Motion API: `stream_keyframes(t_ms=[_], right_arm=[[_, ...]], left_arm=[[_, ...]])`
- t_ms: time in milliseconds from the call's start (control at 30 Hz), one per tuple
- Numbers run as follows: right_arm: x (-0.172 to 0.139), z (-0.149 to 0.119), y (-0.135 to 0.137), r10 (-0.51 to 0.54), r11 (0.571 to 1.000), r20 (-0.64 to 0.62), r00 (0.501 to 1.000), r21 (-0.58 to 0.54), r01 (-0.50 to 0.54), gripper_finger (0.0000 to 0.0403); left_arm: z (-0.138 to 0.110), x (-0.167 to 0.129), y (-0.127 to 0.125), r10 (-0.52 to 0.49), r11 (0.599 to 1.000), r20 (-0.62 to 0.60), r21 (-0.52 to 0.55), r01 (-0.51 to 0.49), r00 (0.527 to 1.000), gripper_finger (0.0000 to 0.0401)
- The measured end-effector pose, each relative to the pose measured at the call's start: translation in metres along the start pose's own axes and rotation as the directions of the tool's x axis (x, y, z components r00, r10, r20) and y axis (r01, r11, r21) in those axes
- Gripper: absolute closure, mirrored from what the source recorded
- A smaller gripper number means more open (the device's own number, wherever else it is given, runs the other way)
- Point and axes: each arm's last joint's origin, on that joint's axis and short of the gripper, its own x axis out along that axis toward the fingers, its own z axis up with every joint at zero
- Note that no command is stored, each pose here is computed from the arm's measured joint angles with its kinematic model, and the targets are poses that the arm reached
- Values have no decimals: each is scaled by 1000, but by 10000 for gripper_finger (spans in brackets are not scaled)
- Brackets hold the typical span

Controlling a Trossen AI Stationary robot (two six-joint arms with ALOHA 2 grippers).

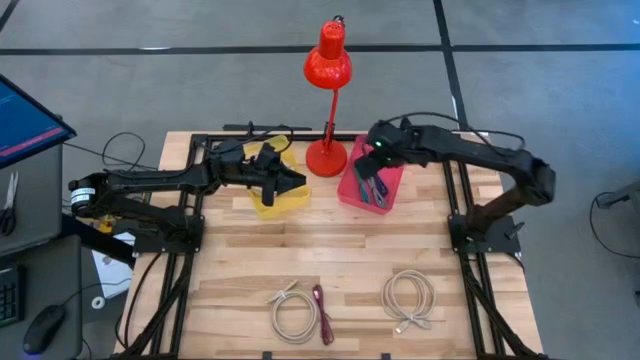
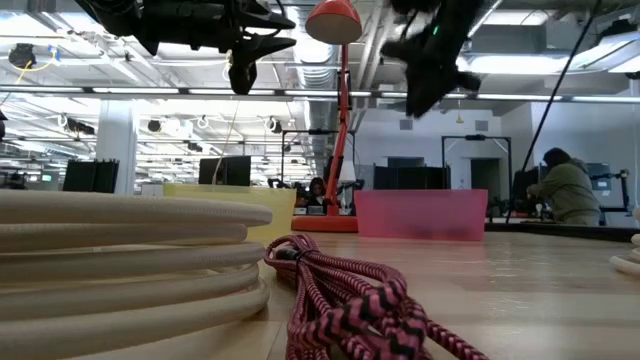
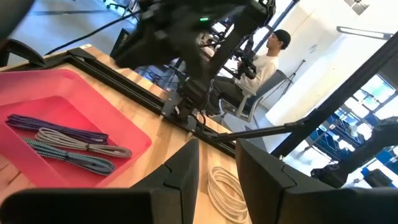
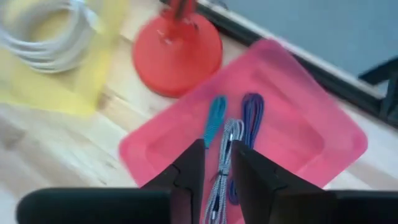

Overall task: Pick & Place USB Port
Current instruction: Put the light brown USB cable into the yellow bin

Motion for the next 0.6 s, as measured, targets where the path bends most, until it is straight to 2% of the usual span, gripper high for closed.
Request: stream_keyframes(t_ms=[267, 467, 600], right_arm=[[-57, -23, 14, 197, 977, 58, 979, -89, -192, 332], [-87, -45, 26, 431, 889, -51, 901, -148, -434, 332], [-103, -58, 33, 501, 852, -77, 862, -131, -507, 332]], left_arm=[[0, 0, 0, 0, 1000, -1, 2, 0, 1000, 297], [0, 0, 0, 0, 1000, -1, 0, 0, 1000, 297], [0, 0, 0, 0, 1000, -1, 0, 0, 1000, 297]])
